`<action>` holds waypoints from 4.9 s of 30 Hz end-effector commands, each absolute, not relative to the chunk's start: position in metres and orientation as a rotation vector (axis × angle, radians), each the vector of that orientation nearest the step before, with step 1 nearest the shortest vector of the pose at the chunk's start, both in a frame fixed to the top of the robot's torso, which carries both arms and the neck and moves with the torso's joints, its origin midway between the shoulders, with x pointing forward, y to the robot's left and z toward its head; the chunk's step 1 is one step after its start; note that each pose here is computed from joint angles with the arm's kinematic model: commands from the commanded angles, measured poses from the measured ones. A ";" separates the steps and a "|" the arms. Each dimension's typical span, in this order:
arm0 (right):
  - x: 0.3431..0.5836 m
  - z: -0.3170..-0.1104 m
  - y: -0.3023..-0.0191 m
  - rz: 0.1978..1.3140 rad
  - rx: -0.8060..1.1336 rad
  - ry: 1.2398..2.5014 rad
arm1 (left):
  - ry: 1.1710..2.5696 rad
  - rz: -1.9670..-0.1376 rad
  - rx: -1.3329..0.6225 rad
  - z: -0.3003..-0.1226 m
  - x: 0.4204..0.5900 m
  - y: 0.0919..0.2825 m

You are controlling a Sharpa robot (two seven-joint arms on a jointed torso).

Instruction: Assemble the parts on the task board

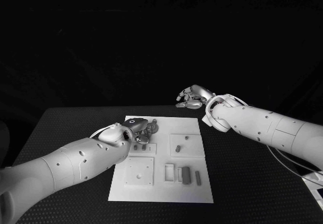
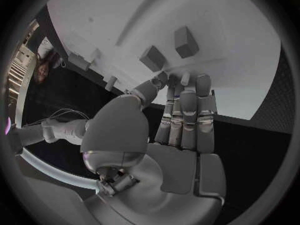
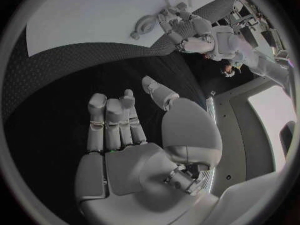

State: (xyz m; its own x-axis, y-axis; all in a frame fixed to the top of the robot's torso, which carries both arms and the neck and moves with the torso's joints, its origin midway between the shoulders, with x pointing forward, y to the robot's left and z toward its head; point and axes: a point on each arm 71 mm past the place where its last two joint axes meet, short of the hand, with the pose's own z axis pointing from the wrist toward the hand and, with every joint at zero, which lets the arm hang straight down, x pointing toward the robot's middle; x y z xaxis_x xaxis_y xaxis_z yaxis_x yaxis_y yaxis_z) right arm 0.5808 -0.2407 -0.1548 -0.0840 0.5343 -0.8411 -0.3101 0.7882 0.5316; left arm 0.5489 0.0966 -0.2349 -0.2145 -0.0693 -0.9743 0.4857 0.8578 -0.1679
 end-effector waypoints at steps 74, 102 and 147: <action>0.584 -0.160 -0.243 0.739 0.216 1.554 | 1.646 -0.716 0.174 -0.225 0.545 0.105; 0.583 -0.167 -0.249 0.746 0.250 1.583 | 1.704 -0.668 0.142 -0.199 0.552 0.150; 0.582 -0.169 -0.245 0.796 0.287 1.570 | 1.772 -0.652 0.180 -0.224 0.551 0.139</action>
